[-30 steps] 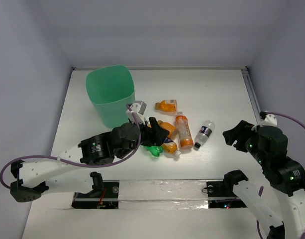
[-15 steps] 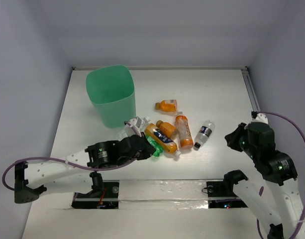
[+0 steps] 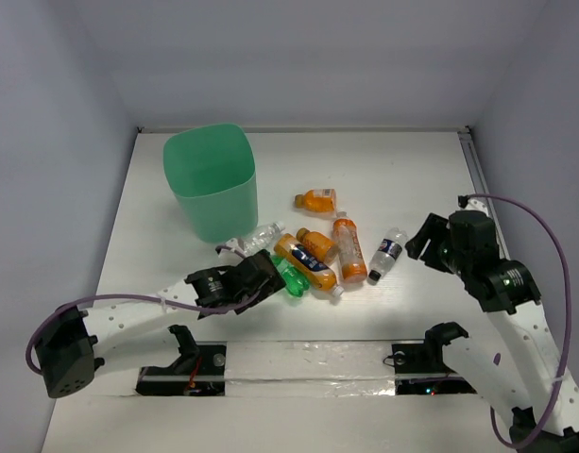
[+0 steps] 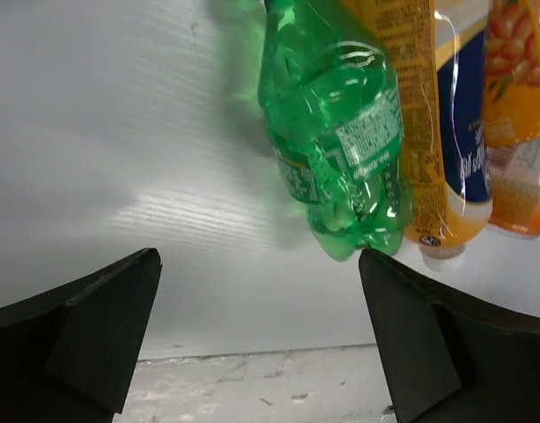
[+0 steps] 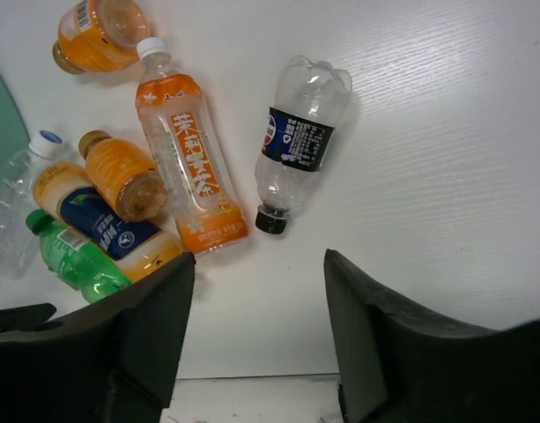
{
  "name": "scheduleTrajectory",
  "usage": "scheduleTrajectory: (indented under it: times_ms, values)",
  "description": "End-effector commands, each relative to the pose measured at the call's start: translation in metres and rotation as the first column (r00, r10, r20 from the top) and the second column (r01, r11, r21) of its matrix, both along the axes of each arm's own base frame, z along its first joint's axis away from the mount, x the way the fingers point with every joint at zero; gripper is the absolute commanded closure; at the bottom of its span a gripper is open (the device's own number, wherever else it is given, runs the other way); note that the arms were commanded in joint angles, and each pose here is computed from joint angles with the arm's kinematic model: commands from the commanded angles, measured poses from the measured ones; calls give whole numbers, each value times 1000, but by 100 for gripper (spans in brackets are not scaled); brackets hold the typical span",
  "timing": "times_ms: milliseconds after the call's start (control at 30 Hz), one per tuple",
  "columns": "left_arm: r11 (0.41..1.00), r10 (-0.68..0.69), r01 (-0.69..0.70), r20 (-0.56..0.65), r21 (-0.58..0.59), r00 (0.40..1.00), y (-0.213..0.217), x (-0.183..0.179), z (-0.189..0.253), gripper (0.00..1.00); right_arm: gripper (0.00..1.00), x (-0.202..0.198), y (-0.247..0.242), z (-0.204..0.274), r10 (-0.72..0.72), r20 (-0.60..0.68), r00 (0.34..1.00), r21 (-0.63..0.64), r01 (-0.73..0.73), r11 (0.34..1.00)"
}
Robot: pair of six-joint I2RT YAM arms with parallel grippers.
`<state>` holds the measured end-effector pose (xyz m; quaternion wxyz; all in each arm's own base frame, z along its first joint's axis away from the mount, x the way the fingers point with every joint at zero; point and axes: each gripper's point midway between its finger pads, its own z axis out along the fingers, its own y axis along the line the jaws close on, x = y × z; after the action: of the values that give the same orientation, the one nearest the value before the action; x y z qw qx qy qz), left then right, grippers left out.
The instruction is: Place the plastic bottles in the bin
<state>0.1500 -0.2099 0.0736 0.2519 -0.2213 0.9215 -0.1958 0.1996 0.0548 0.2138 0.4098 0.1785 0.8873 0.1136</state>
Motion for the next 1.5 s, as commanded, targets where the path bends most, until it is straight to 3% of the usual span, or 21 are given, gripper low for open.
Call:
scheduleTrajectory:
  times_ms: [0, 100, 267, 533, 733, 967, 1033, 1100, 1400, 1467]
  values:
    - [994, 68, -65, 32, -87, 997, -7, 16, 9, 5, 32, 20, 4, 6, -9, 47, 999, 18, 8, 1000]
    - [993, 92, -89, 39, -79, 995, -7, 26, 4, 2, 22, 30, 2, -9, -21, 15, 1000, 22, 21, 1000]
    - [988, 121, -112, 77, -106, 990, -17, 41, 9, 1, 18, 49, -4, -24, -41, -11, 999, 25, 41, 999]
    - [990, 136, -133, 62, -48, 989, -16, 53, -18, 6, 11, 77, -18, -62, -59, -103, 993, 55, 64, 996]
    - [993, 121, -122, 62, 5, 991, -15, 61, -31, 19, 6, 87, -7, -91, -5, -184, 983, 98, 23, 995]
    - [997, 59, -62, 50, 51, 997, -14, 56, -43, 55, 4, 95, -4, -111, 2, -227, 974, 110, 24, 994]
    - [997, 46, -48, 41, 52, 998, -11, 51, -43, 59, 4, 100, -2, -118, 12, -243, 970, 120, 18, 993]
    - [999, 24, -26, 61, 29, 998, -10, 48, -31, 63, 4, 103, 1, -122, 27, -258, 966, 129, 7, 992]
    - [991, -102, 116, 171, -73, 980, -26, 23, 44, 63, 11, 108, 10, -165, 66, -361, 930, 168, -5, 986]
    - [986, -105, 129, 215, -102, 971, -28, 24, 74, 63, 16, 109, 13, -171, 78, -369, 926, 183, -10, 983]
